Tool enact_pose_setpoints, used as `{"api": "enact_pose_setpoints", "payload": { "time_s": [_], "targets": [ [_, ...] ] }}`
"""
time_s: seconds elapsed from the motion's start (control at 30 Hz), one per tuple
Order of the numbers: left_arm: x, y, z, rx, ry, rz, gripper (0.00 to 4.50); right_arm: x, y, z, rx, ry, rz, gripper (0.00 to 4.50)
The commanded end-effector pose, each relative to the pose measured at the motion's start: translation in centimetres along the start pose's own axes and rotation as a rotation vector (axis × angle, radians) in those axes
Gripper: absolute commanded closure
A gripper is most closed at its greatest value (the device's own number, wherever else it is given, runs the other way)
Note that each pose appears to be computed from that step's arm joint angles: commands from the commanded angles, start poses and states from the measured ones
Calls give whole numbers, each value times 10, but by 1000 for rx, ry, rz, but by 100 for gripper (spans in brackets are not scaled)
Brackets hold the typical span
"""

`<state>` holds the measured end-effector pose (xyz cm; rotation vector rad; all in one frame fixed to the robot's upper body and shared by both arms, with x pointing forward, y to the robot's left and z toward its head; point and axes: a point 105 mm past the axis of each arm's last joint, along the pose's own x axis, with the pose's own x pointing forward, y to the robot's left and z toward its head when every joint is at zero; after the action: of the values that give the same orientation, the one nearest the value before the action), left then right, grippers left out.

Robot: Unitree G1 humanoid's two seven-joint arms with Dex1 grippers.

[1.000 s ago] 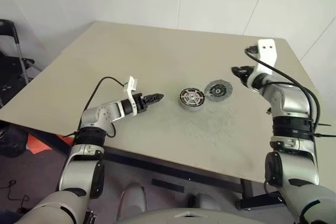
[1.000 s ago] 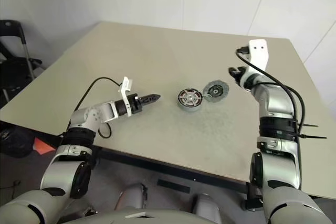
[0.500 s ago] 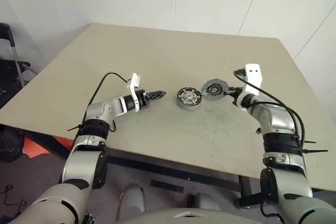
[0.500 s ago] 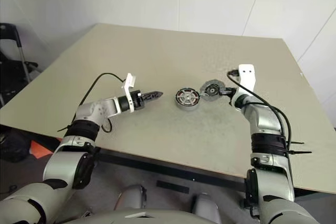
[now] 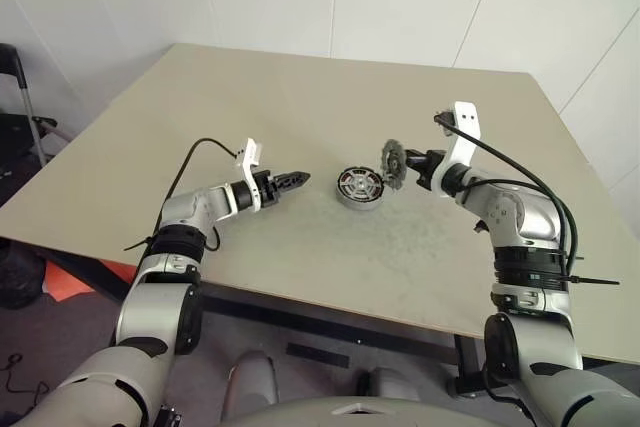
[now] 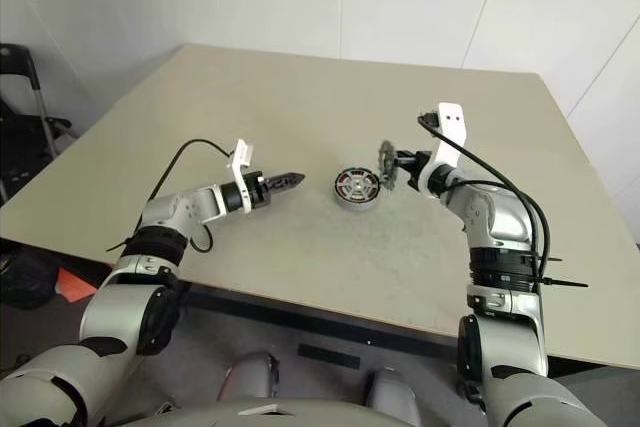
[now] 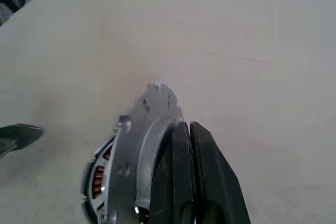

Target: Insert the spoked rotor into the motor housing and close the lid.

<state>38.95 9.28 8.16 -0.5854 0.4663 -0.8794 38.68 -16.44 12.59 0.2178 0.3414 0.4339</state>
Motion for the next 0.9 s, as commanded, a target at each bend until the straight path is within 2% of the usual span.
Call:
{"api": "enact_pose_setpoints", "payload": {
  "time_s": [0.03, 0.3, 0.63, 0.77, 0.9],
  "targets": [
    [-1, -3, 27, 59, -66, 3, 205, 7, 8, 5, -10, -22, -15, 449],
    [-5, -2, 48, 70, -126, 25, 205, 21, -2, -33, 44, 40, -100, 449],
    [-5, -2, 49, 66, -137, 29, 205, 29, 6, -50, 45, 43, -93, 449],
    [-3, -3, 47, 61, -134, 24, 205, 27, 9, -37, 64, -34, -76, 449],
    [-1, -4, 44, 57, -127, 18, 205, 15, 8, 7, 16, -215, -76, 449]
  ]
}}
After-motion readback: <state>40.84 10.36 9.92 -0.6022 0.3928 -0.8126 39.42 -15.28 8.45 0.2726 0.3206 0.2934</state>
